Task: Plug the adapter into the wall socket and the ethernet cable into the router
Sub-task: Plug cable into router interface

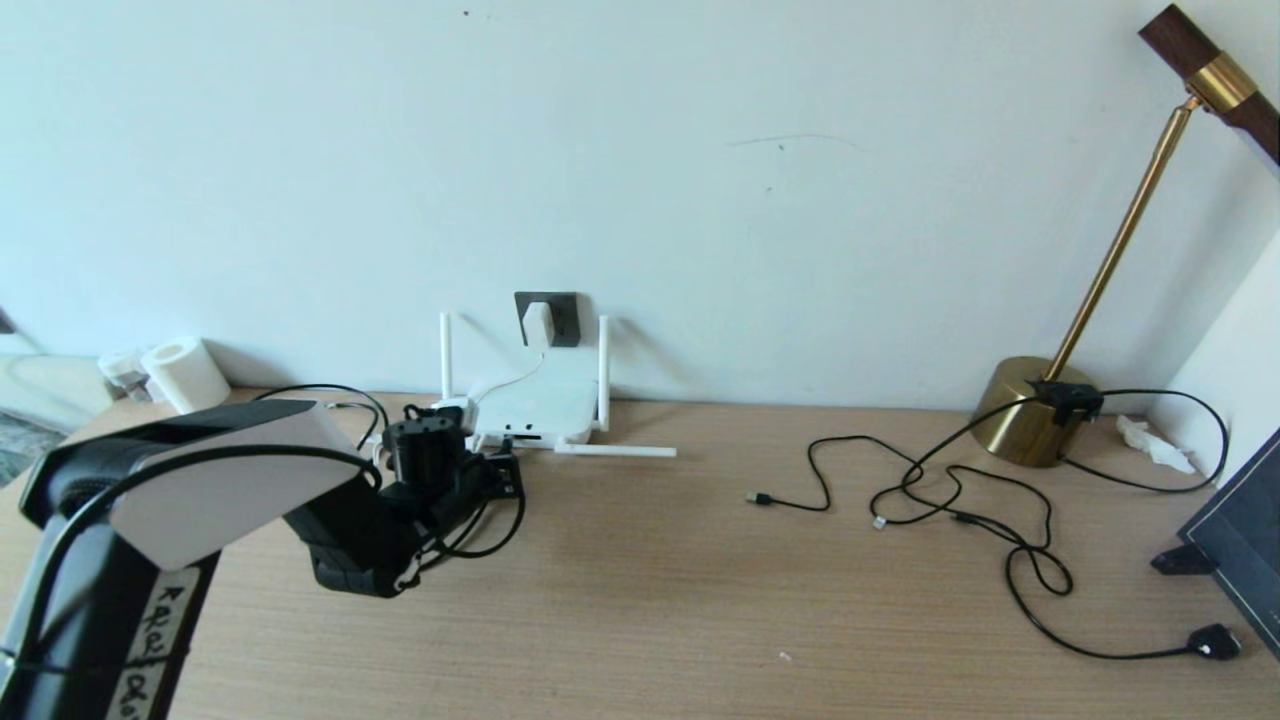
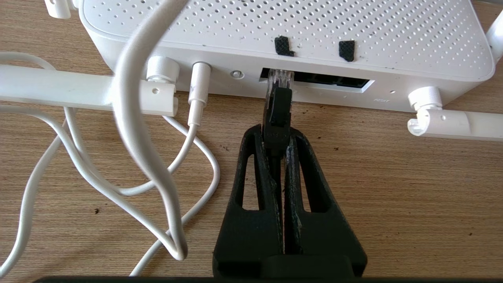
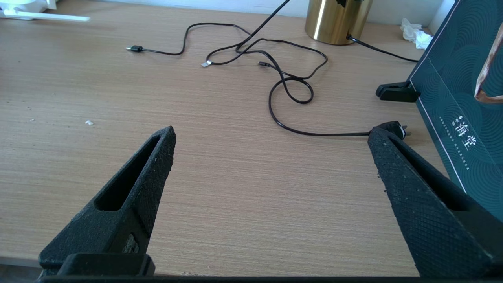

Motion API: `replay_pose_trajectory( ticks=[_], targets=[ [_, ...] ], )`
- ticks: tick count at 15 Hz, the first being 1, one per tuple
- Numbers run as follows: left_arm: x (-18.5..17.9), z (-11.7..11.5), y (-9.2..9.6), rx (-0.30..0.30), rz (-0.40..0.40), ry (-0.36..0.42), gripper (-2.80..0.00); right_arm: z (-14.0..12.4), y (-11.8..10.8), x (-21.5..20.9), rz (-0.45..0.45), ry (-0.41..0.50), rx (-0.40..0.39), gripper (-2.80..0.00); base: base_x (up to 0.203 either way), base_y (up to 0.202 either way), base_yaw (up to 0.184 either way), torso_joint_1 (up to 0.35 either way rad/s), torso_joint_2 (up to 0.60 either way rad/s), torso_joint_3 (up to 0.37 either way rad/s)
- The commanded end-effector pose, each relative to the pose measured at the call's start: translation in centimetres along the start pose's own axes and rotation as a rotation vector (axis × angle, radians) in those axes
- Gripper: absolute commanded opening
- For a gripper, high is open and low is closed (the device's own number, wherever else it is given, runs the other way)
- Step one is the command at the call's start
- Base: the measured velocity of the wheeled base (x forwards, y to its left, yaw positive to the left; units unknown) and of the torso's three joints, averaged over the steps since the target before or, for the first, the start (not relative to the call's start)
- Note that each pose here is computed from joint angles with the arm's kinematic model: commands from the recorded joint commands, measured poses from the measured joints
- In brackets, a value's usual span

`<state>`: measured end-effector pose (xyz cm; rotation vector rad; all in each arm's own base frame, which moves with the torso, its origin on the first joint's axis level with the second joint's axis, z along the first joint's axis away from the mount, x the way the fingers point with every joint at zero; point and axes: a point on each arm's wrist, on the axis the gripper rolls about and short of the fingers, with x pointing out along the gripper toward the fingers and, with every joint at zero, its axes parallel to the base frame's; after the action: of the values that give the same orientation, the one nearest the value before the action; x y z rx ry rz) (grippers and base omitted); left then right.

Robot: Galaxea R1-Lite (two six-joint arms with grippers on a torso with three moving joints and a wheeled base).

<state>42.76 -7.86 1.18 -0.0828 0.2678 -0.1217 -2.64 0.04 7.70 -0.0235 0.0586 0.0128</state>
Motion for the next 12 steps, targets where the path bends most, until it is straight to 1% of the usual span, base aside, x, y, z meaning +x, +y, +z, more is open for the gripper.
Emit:
replay_pose_trajectory(
  ticks=[1,9,12],
  targets=[
    [0.02,0.29,-0.06,-0.002,-0.002,-0.016,-2.8,0.0,0.0,0.01,0.0,0.002,0.0,0.0,0.0,0.0,0.0,0.0,0.0,0.0],
    [-0.44,1.02,-0.15,-0.002,-0.002,-0.029,-2.8,-0.02,0.0,0.02,0.0,0.003,0.0,0.0,0.0,0.0,0.0,0.0,0.0,0.0],
    [-0.81,0.99,-0.13,-0.002,-0.001,-0.022,-2.8,-0.02,0.0,0.02,0.0,0.003,0.0,0.0,0.0,0.0,0.0,0.0,0.0,0.0]
  ],
)
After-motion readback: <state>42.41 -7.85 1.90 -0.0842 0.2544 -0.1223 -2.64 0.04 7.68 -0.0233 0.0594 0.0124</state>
